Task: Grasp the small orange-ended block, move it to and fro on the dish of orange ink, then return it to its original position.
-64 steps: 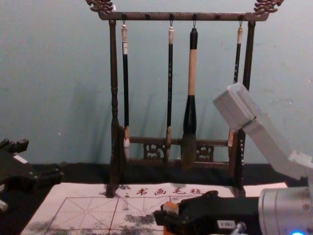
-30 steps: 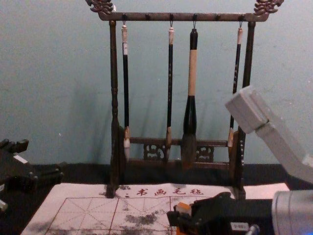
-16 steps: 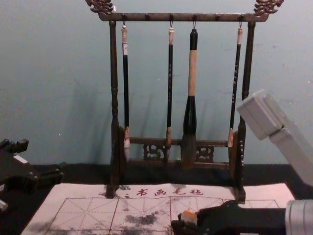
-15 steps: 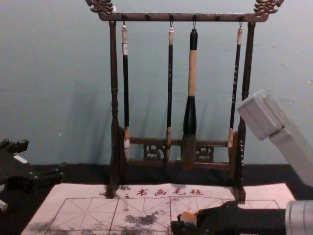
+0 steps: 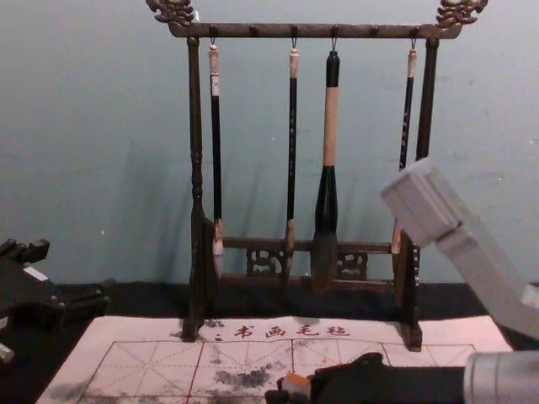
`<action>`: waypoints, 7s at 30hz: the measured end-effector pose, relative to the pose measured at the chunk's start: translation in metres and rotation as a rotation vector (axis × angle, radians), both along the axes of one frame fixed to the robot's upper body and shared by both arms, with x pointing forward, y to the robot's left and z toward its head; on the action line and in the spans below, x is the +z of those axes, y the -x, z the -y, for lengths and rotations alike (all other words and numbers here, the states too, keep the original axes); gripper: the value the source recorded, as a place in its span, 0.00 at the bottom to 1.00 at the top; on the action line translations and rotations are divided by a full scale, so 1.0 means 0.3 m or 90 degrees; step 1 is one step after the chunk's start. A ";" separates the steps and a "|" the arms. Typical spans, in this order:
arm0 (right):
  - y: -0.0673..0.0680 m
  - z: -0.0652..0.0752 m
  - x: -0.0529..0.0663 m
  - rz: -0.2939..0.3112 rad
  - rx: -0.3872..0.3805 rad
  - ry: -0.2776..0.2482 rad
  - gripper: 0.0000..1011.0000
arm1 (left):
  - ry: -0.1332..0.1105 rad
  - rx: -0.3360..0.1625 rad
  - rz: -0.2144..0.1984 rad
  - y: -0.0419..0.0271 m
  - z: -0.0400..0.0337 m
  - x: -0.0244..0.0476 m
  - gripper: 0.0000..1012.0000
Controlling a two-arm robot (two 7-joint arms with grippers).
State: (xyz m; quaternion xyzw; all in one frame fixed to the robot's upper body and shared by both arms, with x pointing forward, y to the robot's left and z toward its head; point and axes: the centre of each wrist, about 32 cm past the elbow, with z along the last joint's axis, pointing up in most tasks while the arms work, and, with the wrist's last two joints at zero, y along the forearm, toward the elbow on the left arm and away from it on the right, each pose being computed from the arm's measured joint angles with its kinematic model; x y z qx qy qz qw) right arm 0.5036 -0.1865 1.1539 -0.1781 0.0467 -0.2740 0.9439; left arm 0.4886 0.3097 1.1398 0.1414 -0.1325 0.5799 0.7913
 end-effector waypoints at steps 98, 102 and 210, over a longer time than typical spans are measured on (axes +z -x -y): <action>-0.043 -0.064 -0.003 0.021 -0.008 -0.005 0.11 | 0.000 0.000 0.000 0.000 0.000 0.000 0.99; -0.054 -0.064 -0.003 0.024 -0.018 -0.005 0.11 | 0.000 0.000 0.000 0.000 0.000 0.000 0.99; -0.066 -0.031 0.004 0.030 -0.047 -0.017 0.11 | 0.000 0.000 0.000 0.000 0.000 0.000 0.99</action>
